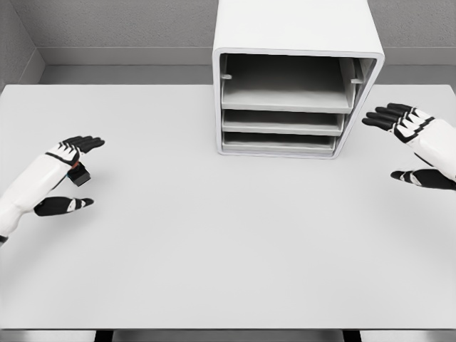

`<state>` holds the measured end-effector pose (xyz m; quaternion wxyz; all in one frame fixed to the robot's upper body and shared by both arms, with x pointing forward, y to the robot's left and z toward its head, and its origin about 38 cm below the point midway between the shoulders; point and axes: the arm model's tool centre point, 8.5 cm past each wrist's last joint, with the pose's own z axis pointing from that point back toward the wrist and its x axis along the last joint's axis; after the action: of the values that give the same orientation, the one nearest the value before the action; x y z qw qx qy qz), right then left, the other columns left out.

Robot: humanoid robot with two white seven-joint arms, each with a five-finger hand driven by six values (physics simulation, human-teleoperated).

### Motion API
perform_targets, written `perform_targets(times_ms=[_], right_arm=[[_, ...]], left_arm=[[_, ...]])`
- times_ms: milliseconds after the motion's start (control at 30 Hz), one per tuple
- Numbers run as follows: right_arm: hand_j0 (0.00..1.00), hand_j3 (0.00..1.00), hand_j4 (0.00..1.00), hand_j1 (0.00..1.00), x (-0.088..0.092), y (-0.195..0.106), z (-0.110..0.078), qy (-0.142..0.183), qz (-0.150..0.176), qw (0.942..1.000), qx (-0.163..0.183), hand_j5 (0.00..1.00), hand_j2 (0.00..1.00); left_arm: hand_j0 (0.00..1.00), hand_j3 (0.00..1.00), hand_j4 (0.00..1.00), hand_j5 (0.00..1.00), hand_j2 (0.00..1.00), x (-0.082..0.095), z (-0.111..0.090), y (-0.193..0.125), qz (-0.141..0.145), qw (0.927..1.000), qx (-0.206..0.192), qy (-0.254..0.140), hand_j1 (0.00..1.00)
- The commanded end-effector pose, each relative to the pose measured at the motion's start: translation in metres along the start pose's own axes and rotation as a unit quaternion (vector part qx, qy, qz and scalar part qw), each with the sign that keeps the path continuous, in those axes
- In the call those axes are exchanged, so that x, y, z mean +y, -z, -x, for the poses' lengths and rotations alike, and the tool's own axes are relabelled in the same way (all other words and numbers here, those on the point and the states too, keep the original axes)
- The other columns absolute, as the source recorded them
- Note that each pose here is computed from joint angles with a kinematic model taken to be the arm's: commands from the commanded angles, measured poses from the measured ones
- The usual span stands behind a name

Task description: Slide open multi-storey tabletop storage cabinets and put open load switch and slide close multi-storey tabletop storage cabinets

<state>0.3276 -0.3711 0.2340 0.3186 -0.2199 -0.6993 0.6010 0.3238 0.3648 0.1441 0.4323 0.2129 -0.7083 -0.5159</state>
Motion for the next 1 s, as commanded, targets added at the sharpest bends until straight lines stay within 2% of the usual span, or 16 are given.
perform_targets(times_ms=[0, 133, 200, 300, 467, 500, 600, 667, 700, 833, 900, 967], right_arm=[[1.00, 1.00, 1.00, 1.00, 0.010, 0.003, -0.004, 0.008, -0.013, 0.9999, -0.007, 1.00, 1.00], [1.00, 1.00, 1.00, 1.00, 0.010, 0.009, -0.006, 0.009, -0.012, 0.9998, -0.016, 1.00, 1.00], [1.00, 1.00, 1.00, 1.00, 0.022, 0.031, -0.018, 0.019, -0.026, 0.9981, -0.052, 1.00, 1.00], [1.00, 1.00, 1.00, 1.00, 0.021, 0.048, -0.025, 0.015, -0.028, 0.9967, -0.074, 1.00, 1.00], [1.00, 1.00, 1.00, 1.00, 0.023, 0.054, -0.029, 0.020, -0.019, 0.9962, -0.082, 1.00, 1.00], [1.00, 1.00, 1.00, 1.00, 0.026, 0.062, -0.033, 0.027, -0.005, 0.9957, -0.088, 1.00, 1.00], [1.00, 1.00, 1.00, 1.00, 0.033, 0.076, -0.042, 0.026, -0.008, 0.9940, -0.106, 1.00, 1.00], [1.00, 1.00, 1.00, 1.00, 0.033, 0.082, -0.046, 0.029, -0.003, 0.9930, -0.114, 1.00, 1.00], [1.00, 1.00, 1.00, 1.00, 0.032, 0.085, -0.048, 0.029, 0.000, 0.9927, -0.117, 1.00, 1.00], [1.00, 1.00, 1.00, 1.00, 0.030, 0.098, -0.053, 0.024, -0.020, 0.9909, -0.131, 1.00, 1.00], [1.00, 1.00, 1.00, 1.00, 0.034, 0.105, -0.057, 0.024, -0.039, 0.9895, -0.137, 1.00, 1.00], [1.00, 1.00, 1.00, 1.00, 0.038, 0.110, -0.061, 0.024, -0.053, 0.9880, -0.143, 1.00, 1.00]], left_arm=[[1.00, 1.00, 1.00, 1.00, 1.00, -0.005, 0.010, -0.005, 0.004, 0.9998, 0.016, -0.010, 1.00], [1.00, 1.00, 1.00, 1.00, 1.00, -0.013, 0.023, -0.011, 0.005, 0.9989, 0.038, -0.026, 1.00], [1.00, 1.00, 1.00, 1.00, 1.00, -0.010, 0.021, -0.010, -0.001, 0.9991, 0.033, -0.028, 1.00], [1.00, 1.00, 1.00, 1.00, 1.00, -0.011, 0.014, -0.006, -0.017, 0.9985, 0.022, -0.047, 1.00], [1.00, 1.00, 1.00, 1.00, 1.00, -0.006, 0.007, -0.001, -0.027, 0.9984, 0.008, -0.050, 1.00], [1.00, 1.00, 1.00, 1.00, 1.00, -0.004, 0.007, -0.001, -0.034, 0.9976, 0.006, -0.059, 1.00], [1.00, 1.00, 1.00, 1.00, 1.00, -0.002, 0.009, 0.001, -0.036, 0.9976, 0.007, -0.059, 1.00], [1.00, 1.00, 1.00, 1.00, 1.00, -0.006, 0.005, 0.006, -0.049, 0.9962, 0.002, -0.072, 1.00], [1.00, 1.00, 1.00, 1.00, 1.00, -0.004, 0.005, 0.006, -0.061, 0.9939, -0.001, -0.091, 1.00], [1.00, 1.00, 1.00, 1.00, 1.00, 0.000, 0.002, 0.016, -0.039, 0.9930, -0.022, -0.110, 1.00], [1.00, 1.00, 1.00, 1.00, 1.00, 0.000, 0.002, 0.020, -0.016, 0.9927, -0.032, -0.115, 1.00], [1.00, 1.00, 1.00, 1.00, 1.00, -0.002, 0.010, 0.024, 0.009, 0.9918, 0.000, -0.128, 1.00]])
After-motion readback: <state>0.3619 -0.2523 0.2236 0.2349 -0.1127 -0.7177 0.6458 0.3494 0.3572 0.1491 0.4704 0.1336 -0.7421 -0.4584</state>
